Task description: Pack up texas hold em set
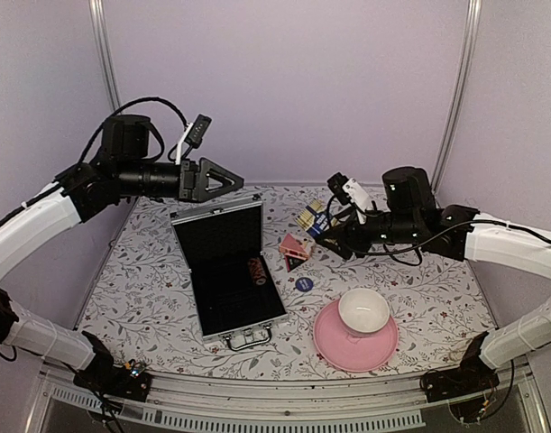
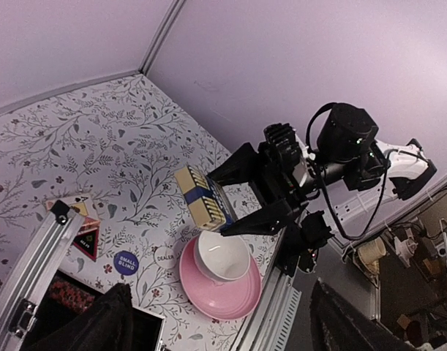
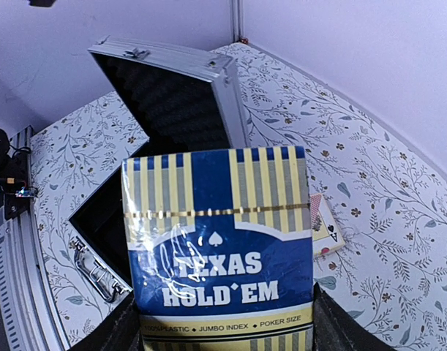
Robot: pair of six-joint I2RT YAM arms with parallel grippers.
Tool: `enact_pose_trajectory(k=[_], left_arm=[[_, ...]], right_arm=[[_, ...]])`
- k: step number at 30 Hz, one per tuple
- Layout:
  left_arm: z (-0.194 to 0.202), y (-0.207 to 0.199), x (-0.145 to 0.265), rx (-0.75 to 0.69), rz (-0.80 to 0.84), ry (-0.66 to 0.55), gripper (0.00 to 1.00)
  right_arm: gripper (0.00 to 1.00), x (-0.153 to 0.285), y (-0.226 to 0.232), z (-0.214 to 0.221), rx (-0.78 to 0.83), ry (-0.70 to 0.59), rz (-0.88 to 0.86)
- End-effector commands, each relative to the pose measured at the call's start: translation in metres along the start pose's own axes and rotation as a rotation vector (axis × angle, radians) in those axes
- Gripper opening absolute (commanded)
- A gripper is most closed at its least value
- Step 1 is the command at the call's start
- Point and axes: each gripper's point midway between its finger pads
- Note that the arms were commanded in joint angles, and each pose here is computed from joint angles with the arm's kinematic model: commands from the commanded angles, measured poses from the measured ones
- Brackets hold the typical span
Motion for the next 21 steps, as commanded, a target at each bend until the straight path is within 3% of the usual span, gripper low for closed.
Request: enact_pose_trajectory(k=[1, 5, 12, 16, 21], left_arm=[[0.003, -0.019, -0.017, 0.11, 0.123, 0.022, 0.84], [0.003, -0.028, -0.029, 0.155, 0.188, 0.025, 0.85], [0.018, -0.01, -0.044, 0.228, 0.127, 0.082, 0.85], [0.029, -0.008, -0.056, 0.277, 0.145, 0.135, 0.78], [0.038, 0.002, -0.063, 0.279, 0.073, 0.193, 0.76]], right_arm=[[0.51, 0.011, 0.025, -0.047, 0.131, -0.141, -0.028], [0.51, -0.001, 0.039, -0.049, 0.182, -0.158, -0.055], [0.5, -0.011, 0.06, -0.059, 0.258, -0.198, -0.074], [0.5, -0.014, 0.071, -0.07, 0.278, -0.229, -0.087], [0.5, -0.017, 0.079, -0.078, 0.292, -0.265, -0.087]])
Point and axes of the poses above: each gripper's point midway between its finger pads, its own x axis back along the fingers, its own y axis along the line the jaws close on, z = x × y, and after that the axes turned 2 degrees about -x, right-handed
